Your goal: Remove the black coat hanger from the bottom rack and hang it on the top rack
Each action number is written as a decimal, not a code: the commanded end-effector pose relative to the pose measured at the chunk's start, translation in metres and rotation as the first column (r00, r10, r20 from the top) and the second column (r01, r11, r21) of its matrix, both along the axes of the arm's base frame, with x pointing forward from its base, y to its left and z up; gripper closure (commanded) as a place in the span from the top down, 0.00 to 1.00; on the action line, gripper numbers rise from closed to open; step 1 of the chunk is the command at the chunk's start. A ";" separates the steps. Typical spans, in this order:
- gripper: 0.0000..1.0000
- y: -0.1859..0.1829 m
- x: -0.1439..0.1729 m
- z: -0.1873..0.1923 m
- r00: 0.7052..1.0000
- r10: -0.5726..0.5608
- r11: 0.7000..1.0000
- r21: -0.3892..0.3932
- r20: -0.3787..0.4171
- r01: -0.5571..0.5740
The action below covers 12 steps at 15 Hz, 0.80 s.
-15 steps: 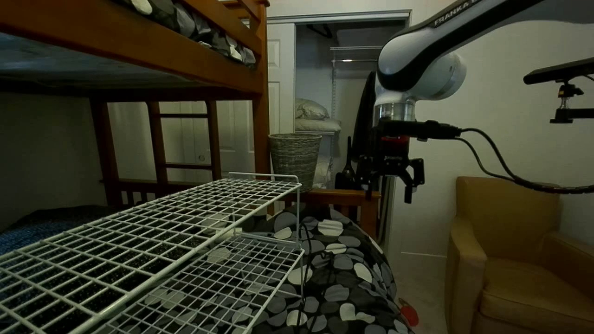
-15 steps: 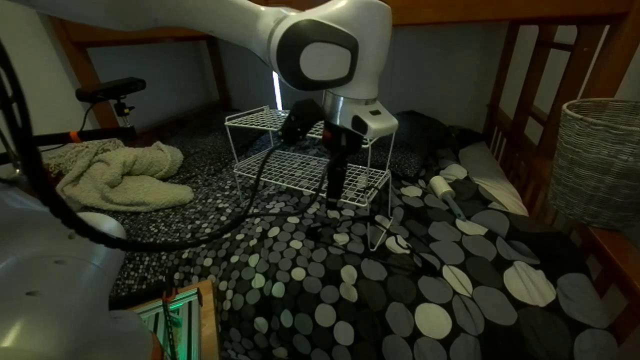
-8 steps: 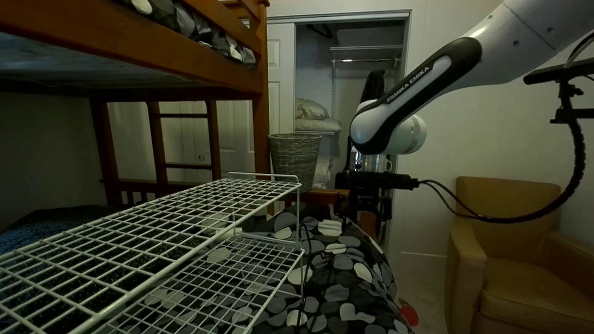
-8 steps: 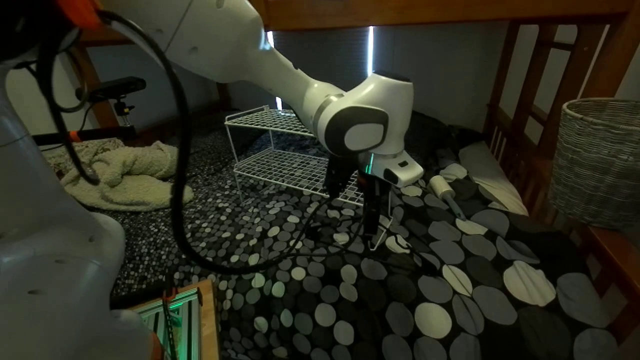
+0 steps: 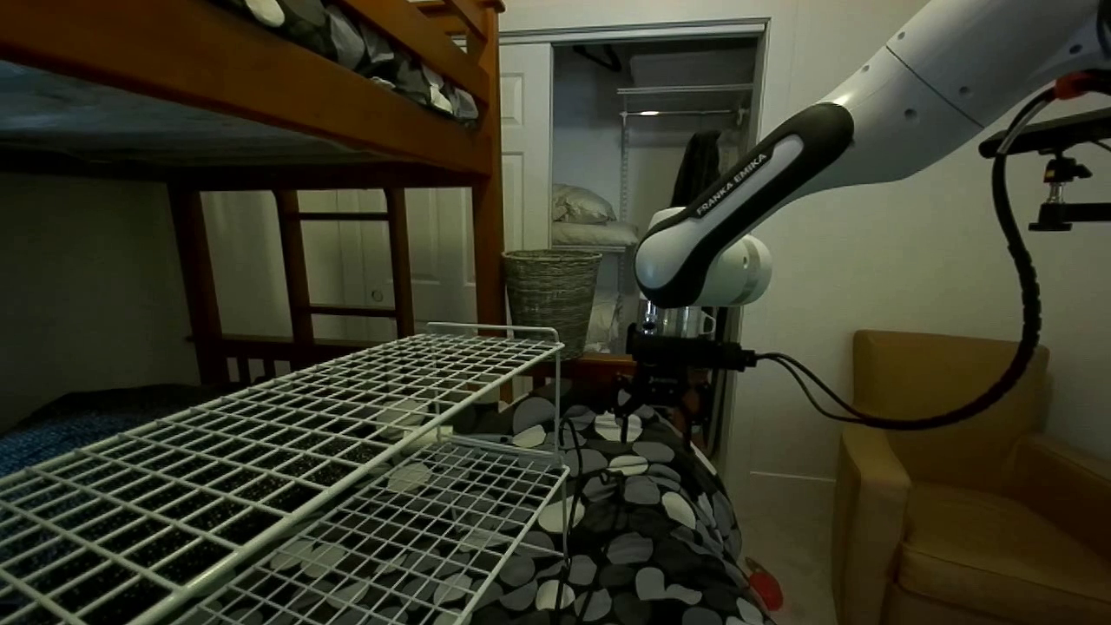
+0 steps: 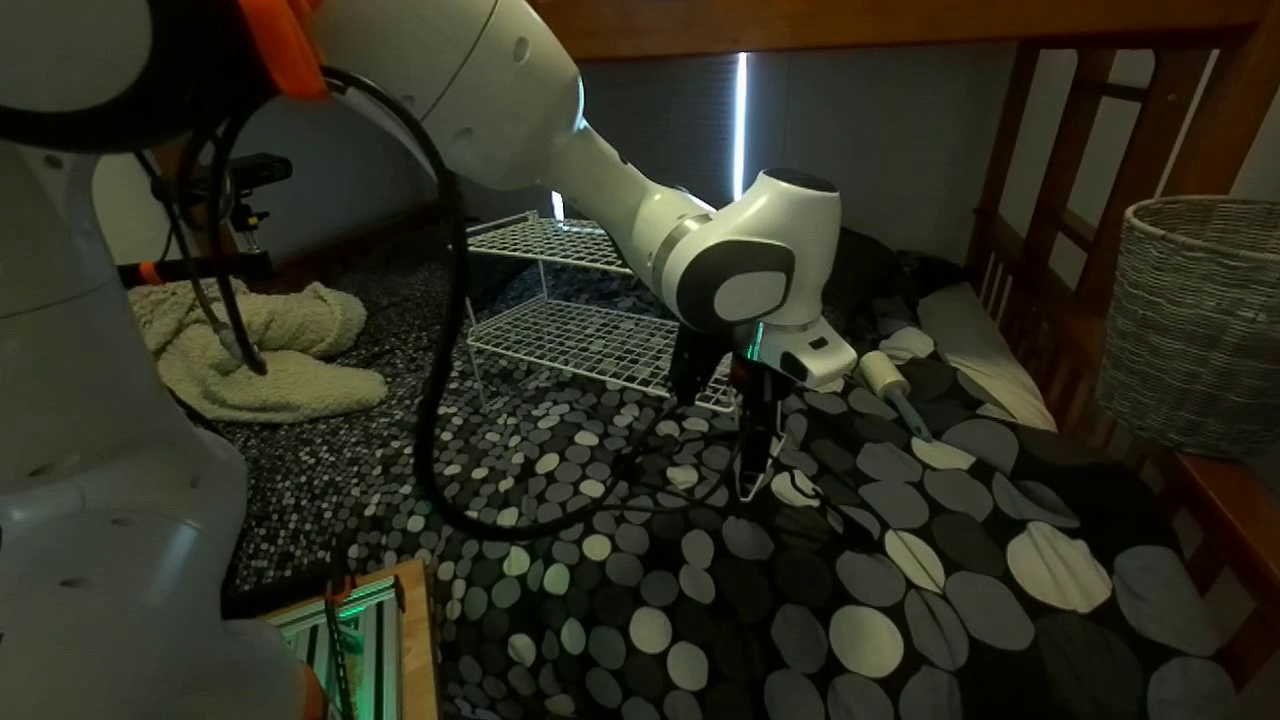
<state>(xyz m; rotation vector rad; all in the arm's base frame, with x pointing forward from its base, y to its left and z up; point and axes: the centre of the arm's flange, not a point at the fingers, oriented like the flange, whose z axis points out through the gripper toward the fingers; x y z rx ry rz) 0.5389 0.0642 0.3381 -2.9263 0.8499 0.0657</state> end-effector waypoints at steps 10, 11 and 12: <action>1.00 0.009 0.052 -0.039 0.992 -0.053 0.998 -0.020 -0.115 0.051; 1.00 0.008 0.059 -0.040 0.991 -0.068 0.998 -0.024 -0.118 0.066; 1.00 0.007 0.067 -0.042 0.989 -0.085 0.996 -0.023 -0.122 0.083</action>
